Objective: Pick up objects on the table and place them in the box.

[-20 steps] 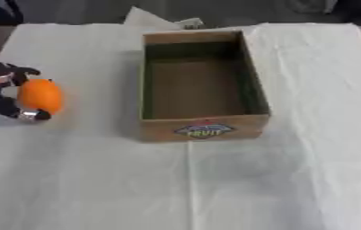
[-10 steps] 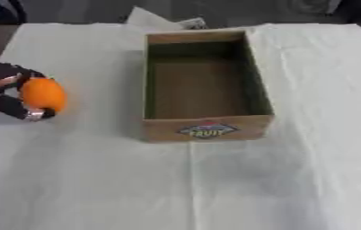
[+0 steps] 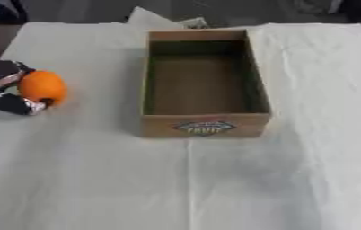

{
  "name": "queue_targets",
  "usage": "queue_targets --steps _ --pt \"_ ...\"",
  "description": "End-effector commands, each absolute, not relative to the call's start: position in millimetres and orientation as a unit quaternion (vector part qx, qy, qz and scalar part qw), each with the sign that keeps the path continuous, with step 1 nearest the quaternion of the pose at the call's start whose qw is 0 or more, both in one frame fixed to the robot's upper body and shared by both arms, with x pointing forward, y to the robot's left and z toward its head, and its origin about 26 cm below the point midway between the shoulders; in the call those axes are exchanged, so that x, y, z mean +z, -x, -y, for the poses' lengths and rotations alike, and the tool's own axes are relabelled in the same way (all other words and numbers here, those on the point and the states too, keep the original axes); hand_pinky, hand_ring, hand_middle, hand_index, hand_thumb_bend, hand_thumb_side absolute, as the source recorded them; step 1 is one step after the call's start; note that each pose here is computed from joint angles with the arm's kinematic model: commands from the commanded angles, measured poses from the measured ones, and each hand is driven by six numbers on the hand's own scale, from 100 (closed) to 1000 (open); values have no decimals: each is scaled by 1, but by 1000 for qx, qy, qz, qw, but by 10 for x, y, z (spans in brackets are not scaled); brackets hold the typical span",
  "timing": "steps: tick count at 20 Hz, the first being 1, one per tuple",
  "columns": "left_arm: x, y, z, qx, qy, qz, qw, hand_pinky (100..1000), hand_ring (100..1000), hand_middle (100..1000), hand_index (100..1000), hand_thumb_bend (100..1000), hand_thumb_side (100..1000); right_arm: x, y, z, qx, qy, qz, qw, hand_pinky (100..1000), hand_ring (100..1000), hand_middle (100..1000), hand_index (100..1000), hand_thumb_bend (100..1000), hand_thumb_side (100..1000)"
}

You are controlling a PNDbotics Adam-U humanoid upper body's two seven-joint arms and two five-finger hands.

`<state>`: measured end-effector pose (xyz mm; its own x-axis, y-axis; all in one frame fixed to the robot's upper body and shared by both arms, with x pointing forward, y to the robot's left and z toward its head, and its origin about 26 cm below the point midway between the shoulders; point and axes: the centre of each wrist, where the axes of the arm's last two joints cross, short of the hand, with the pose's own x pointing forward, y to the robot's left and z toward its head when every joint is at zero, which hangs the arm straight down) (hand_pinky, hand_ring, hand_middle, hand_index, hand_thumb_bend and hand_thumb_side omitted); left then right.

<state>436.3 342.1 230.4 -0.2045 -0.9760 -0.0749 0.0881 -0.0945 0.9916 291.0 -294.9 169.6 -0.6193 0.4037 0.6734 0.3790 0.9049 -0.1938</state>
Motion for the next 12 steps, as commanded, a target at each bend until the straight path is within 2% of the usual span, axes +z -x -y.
queue_targets --steps 1,8,12 --pt "2506 -4321 -3457 -582 -457 513 435 247 572 503 734 100 325 1760 -2881 2958 19 221 903 368 864 886 522 733 100 909" --pt "2716 -4232 -3404 -570 -468 534 413 225 553 496 728 100 281 1755 -2877 2967 20 221 902 371 864 886 521 733 100 910" --pt "2835 -4190 -3372 -554 -472 555 402 207 533 479 712 100 304 1752 -2874 2973 19 221 901 373 864 886 521 733 100 911"
